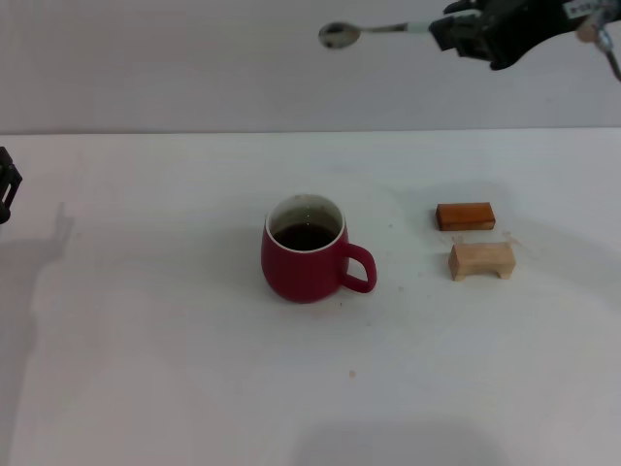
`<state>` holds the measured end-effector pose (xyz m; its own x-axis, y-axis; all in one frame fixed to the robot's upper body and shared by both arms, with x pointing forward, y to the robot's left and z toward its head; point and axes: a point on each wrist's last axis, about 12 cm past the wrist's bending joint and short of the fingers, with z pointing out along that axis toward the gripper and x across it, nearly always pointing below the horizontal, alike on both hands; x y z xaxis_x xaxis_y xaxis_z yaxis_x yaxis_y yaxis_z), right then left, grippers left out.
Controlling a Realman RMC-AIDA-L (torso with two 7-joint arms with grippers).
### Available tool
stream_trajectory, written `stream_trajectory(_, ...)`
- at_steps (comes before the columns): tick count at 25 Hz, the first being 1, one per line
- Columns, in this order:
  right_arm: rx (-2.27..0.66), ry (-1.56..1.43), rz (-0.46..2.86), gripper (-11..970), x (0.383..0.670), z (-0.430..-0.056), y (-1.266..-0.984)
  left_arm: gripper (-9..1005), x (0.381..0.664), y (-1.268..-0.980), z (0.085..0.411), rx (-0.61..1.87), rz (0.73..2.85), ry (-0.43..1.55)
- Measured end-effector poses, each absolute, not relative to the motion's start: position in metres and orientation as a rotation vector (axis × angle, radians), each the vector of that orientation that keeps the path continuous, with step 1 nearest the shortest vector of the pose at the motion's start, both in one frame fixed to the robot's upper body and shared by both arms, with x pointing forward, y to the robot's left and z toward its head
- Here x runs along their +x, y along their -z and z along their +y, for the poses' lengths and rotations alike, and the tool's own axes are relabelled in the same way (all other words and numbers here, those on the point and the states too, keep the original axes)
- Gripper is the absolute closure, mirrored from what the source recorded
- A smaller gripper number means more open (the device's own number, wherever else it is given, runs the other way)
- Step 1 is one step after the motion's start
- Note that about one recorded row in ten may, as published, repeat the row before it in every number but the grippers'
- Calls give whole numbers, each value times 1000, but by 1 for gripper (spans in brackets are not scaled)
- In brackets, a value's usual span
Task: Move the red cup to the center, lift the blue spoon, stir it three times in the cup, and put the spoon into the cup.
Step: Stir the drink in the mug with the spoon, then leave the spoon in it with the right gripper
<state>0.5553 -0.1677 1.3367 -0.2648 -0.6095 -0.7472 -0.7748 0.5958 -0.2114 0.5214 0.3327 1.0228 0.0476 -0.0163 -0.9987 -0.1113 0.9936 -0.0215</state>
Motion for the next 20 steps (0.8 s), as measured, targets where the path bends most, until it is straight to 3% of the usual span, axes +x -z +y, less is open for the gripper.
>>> stream_trajectory(20, -1342, -255, 2241, 825, 600, -121, -1329, 170, 529, -1025, 329, -89, 1531, -65)
